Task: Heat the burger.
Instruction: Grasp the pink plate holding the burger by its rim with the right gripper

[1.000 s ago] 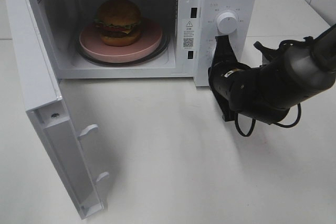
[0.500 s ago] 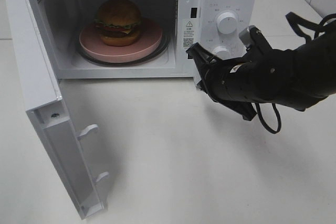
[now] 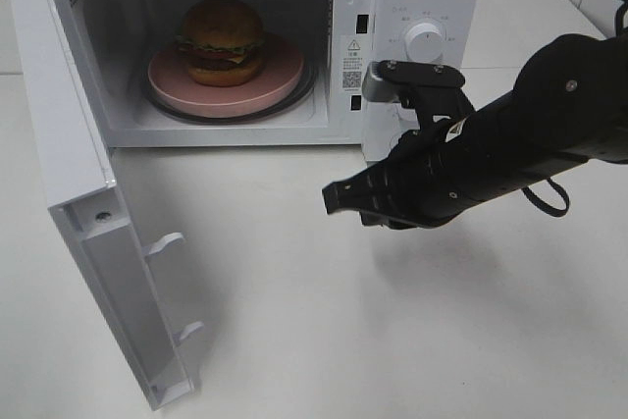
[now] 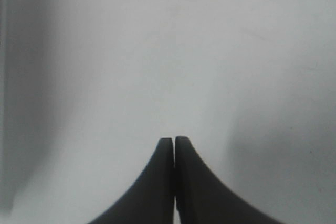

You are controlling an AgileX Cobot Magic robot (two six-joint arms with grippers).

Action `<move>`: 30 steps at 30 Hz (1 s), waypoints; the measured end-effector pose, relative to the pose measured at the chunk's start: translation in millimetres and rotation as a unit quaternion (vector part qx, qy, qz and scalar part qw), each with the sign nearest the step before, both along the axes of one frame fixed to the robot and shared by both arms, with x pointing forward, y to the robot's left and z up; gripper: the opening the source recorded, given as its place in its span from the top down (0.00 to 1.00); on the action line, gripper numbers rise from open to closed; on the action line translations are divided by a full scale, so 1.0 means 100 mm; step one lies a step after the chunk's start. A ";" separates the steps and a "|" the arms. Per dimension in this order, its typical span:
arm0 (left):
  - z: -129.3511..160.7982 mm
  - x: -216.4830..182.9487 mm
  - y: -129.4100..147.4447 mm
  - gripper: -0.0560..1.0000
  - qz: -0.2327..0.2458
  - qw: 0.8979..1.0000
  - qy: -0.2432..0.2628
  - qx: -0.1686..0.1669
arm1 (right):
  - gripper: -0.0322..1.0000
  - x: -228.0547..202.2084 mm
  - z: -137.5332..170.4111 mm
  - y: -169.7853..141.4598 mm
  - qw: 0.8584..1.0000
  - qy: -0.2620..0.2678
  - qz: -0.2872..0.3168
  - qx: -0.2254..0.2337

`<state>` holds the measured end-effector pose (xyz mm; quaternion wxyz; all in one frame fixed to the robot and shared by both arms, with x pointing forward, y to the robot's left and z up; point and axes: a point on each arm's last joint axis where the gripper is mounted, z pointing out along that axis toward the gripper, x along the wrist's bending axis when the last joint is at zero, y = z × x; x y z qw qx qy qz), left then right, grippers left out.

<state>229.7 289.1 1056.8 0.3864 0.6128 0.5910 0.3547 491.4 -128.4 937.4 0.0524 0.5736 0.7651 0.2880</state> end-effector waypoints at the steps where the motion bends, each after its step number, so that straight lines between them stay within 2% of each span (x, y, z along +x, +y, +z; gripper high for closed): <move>1: 0.00 0.00 0.00 0.01 0.000 1.000 0.000 0.000 | 0.96 0.00 0.00 0.00 1.000 0.000 0.000 0.000; 2: 0.00 0.00 0.00 0.01 0.000 1.000 0.000 0.000 | 0.96 -0.05 0.01 0.00 0.998 0.016 0.051 -0.025; 3: 0.00 0.00 0.00 0.01 0.000 1.000 0.000 0.000 | 0.96 -0.07 0.02 0.01 0.996 0.026 0.078 -0.037; 4: 0.00 0.00 0.00 0.01 0.000 1.000 0.000 0.000 | 0.96 -0.07 0.02 0.01 0.996 0.026 0.078 -0.037; 6: 0.00 0.00 0.00 0.01 0.000 1.000 0.000 0.000 | 0.96 -0.10 0.08 0.02 0.984 0.042 0.157 -0.075; 7: 0.00 0.00 0.00 0.01 0.000 1.000 0.000 0.000 | 0.96 -0.10 0.08 0.02 0.984 0.042 0.157 -0.075; 8: 0.00 0.00 0.00 0.01 0.000 1.000 0.000 0.000 | 0.96 -0.10 0.13 0.01 0.970 0.045 0.214 -0.107; 9: 0.00 0.00 0.00 0.01 0.000 1.000 0.000 0.000 | 0.96 -0.10 0.15 0.00 0.960 0.046 0.244 -0.126; 10: 0.00 0.00 0.00 0.01 0.000 1.000 0.000 0.000 | 0.96 -0.10 0.15 0.00 0.960 0.046 0.244 -0.126; 11: 0.00 0.00 0.00 0.01 0.000 1.000 0.000 0.000 | 0.96 -0.11 0.20 -0.03 0.940 0.045 0.298 -0.163; 12: 0.00 0.00 0.00 0.01 0.000 1.000 0.000 0.000 | 0.96 -0.11 0.20 -0.03 0.940 0.045 0.298 -0.163; 13: 0.00 0.00 0.00 0.01 0.000 1.000 0.000 0.000 | 0.96 -0.10 0.25 -0.07 0.917 0.035 0.345 -0.198; 14: 0.00 0.00 0.00 0.01 0.000 1.000 0.000 0.000 | 0.96 -0.08 0.28 -0.08 0.905 0.025 0.367 -0.213; 15: 0.00 0.00 0.00 0.01 0.000 1.000 0.000 0.000 | 0.96 -0.08 0.28 -0.08 0.905 0.025 0.367 -0.213; 17: 0.00 0.00 0.00 0.01 0.000 1.000 0.000 0.000 | 0.95 -0.03 0.36 -0.09 0.854 -0.020 0.452 -0.257; 18: 0.00 0.00 0.00 0.01 0.000 1.000 0.000 0.000 | 0.95 -0.03 0.36 -0.09 0.854 -0.020 0.452 -0.257; 19: 0.00 0.00 0.00 0.01 0.000 1.000 0.000 0.000 | 0.95 -0.01 0.37 -0.09 0.839 -0.033 0.473 -0.267; 20: 0.00 0.00 0.00 0.01 0.000 1.000 0.000 0.000 | 0.94 0.03 0.40 -0.10 0.795 -0.063 0.526 -0.295; 21: 0.00 0.00 0.00 0.01 0.000 1.000 0.000 0.000 | 0.94 0.03 0.40 -0.10 0.795 -0.063 0.526 -0.295; 22: 0.00 0.00 0.00 0.01 0.000 1.000 0.000 0.000 | 0.94 0.04 0.41 -0.10 0.774 -0.074 0.549 -0.307; 23: 0.00 0.00 0.00 0.01 0.000 1.000 0.000 0.000 | 0.94 0.04 0.41 -0.10 0.774 -0.074 0.549 -0.307; 24: 0.00 0.00 0.00 0.01 0.000 1.000 0.000 0.000 | 0.93 0.07 0.43 -0.11 0.723 -0.103 0.597 -0.332; 25: 0.00 0.00 0.00 0.01 0.000 1.000 0.000 0.000 | 0.93 0.09 0.43 -0.11 0.699 -0.116 0.617 -0.342; 26: 0.00 0.00 0.00 0.01 0.000 1.000 0.000 0.000 | 0.93 0.09 0.43 -0.11 0.699 -0.116 0.617 -0.342; 27: 0.00 0.00 0.00 0.01 0.000 1.000 0.000 0.000 | 0.92 0.11 0.44 -0.11 0.660 -0.134 0.647 -0.358; 28: 0.00 0.00 0.00 0.01 0.000 1.000 0.000 0.000 | 0.90 0.12 0.44 -0.11 0.631 -0.149 0.666 -0.369; 29: 0.00 0.00 0.00 0.01 0.000 1.000 0.000 0.000 | 0.90 0.12 0.44 -0.11 0.631 -0.149 0.666 -0.369; 30: 0.00 0.00 0.00 0.01 0.000 1.000 0.000 0.000 | 0.89 0.13 0.45 -0.11 0.621 -0.157 0.672 -0.373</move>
